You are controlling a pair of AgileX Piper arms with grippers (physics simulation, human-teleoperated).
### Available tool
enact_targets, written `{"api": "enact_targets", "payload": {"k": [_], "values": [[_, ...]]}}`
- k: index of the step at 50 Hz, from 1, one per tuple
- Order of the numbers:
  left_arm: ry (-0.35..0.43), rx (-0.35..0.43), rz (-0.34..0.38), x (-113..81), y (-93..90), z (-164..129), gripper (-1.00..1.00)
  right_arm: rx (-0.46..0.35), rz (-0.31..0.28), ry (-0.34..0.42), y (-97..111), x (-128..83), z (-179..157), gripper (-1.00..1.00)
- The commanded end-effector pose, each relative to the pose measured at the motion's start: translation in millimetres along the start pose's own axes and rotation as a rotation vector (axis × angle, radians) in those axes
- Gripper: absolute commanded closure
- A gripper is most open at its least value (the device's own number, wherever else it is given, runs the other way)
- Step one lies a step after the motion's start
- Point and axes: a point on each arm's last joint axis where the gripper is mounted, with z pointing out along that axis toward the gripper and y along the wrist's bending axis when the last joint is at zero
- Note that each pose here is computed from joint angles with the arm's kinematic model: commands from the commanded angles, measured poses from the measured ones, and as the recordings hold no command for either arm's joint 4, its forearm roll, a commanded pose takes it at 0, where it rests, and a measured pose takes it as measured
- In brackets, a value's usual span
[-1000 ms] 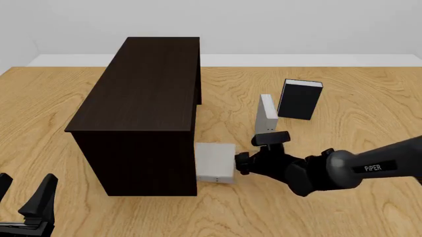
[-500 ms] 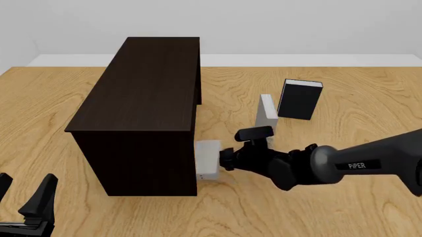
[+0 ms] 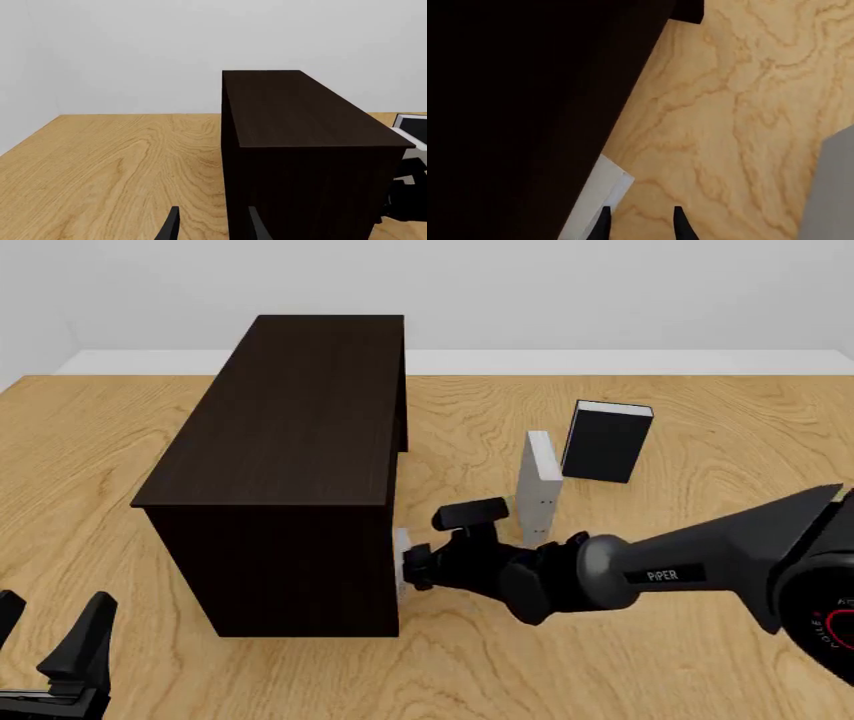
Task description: Pick up the book on the right and place it under the cabinet shelf.
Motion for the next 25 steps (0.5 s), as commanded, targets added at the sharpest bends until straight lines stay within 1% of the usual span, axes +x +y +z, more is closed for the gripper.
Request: {"api": "enact_targets", "payload": {"k": [1,7,12,13,16,20,25], "values": [[0.0,0.001,0.0,-0.1,-0.1,0,-1.0,-0.132,-0.019,-0.017,41,9,12,-1.0],[0.0,0.002,0.0,0.0,-0.1,0,-1.0,-0.138,-0.021,-0.018,44,10,11,-1.0],[0.0,0.001,0.0,0.0,-0.1,0,-1.0,-0.099,-0.023,-0.035,25,3,9,-1.0],[0.0,0.001,0.0,0.0,-0.1,0,-1.0,-0.07,-0.025,-0.05,11,-3,6,-1.0],[0.0,0.001,0.0,0.0,-0.1,0,-1.0,-0.042,-0.027,-0.069,-3,-9,-1,-1.0],[0.0,0.001,0.0,-0.1,-0.1,0,-1.0,-0.019,-0.031,-0.092,-15,-14,-12,-1.0],[0.0,0.001,0.0,0.0,-0.1,0,-1.0,0.001,-0.043,-0.12,-24,-21,-26,-1.0]]}}
